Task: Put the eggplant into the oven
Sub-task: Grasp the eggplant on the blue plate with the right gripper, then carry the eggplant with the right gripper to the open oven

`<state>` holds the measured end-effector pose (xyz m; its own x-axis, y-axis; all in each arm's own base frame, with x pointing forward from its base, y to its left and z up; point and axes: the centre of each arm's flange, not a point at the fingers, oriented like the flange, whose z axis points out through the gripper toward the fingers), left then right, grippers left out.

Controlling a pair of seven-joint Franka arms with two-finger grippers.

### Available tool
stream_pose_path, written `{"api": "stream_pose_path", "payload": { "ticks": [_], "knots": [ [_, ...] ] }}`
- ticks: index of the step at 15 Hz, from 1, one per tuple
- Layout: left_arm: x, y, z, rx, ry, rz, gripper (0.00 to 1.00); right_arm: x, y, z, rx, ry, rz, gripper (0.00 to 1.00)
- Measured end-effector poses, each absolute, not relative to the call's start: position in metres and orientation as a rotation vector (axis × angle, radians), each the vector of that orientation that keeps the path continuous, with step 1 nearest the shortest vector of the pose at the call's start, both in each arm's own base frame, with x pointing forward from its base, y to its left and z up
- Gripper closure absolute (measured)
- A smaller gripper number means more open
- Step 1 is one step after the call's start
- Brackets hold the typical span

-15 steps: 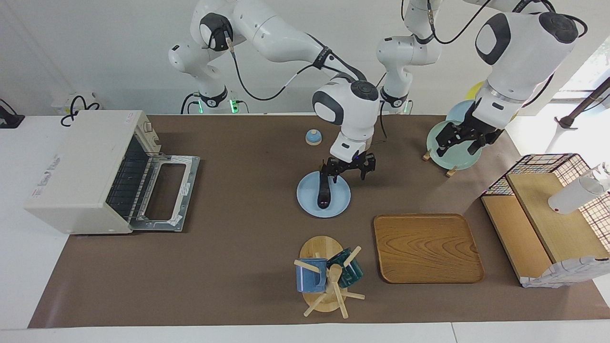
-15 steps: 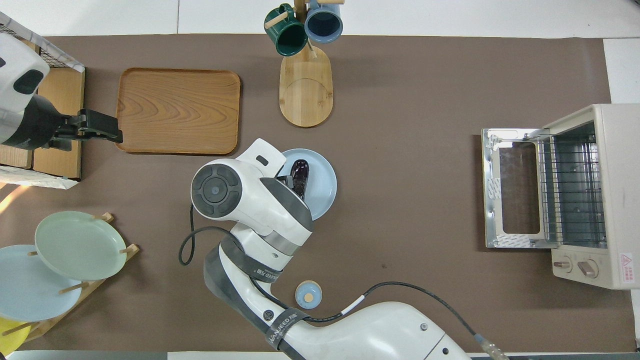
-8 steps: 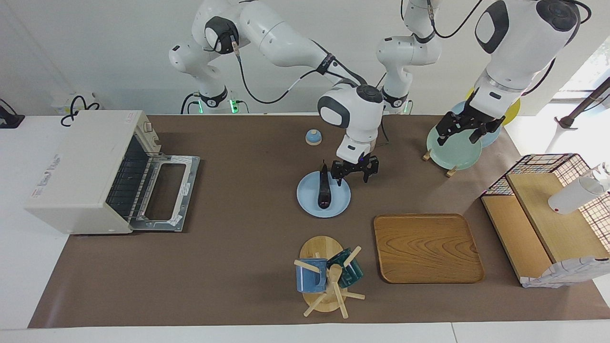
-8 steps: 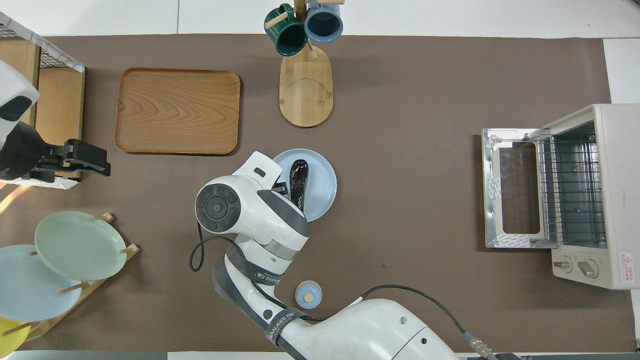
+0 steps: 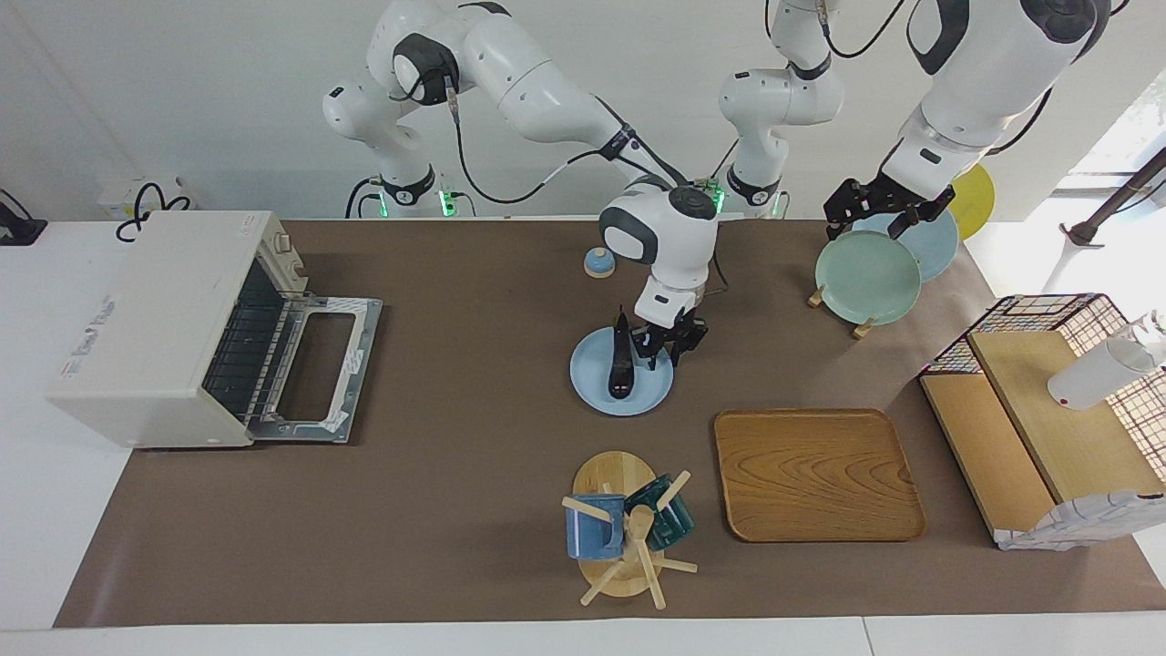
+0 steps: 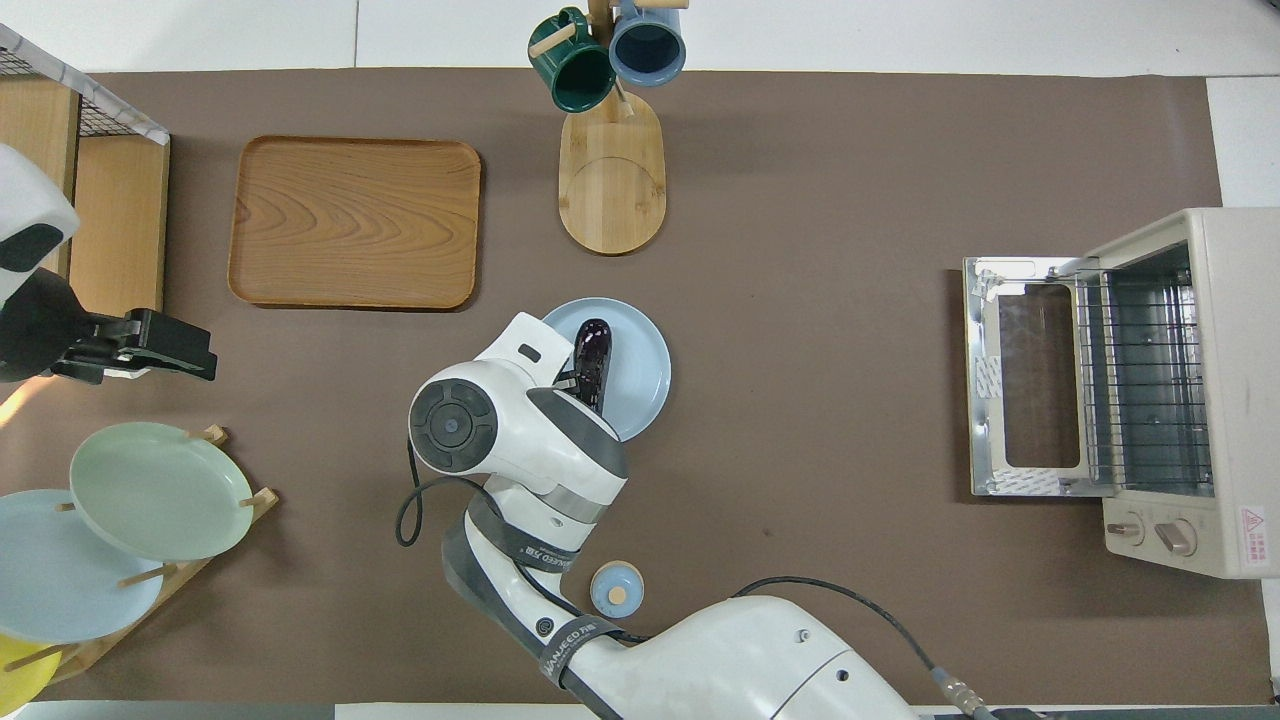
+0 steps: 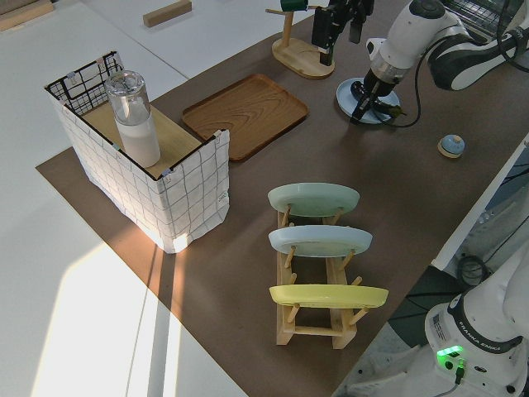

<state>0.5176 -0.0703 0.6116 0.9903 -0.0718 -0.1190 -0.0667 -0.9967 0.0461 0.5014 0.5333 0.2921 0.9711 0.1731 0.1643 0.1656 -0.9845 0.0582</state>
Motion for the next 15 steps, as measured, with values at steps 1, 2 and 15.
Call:
{"api": "stream_pose_path", "payload": {
  "ticks": [1,2,15],
  "knots": [
    [0.518,-0.067,0.613,3.093,-0.107,-0.183,0.0,0.502,0.532,0.297,3.04,0.28,0.263,0.9],
    [0.519,-0.064,0.613,3.093,-0.105,-0.182,0.0,0.502,0.529,0.303,3.0,0.288,0.255,0.96],
    [0.523,-0.036,0.614,3.107,-0.031,-0.159,0.0,0.561,0.313,0.431,2.784,0.013,0.003,0.97]
  ]
}}
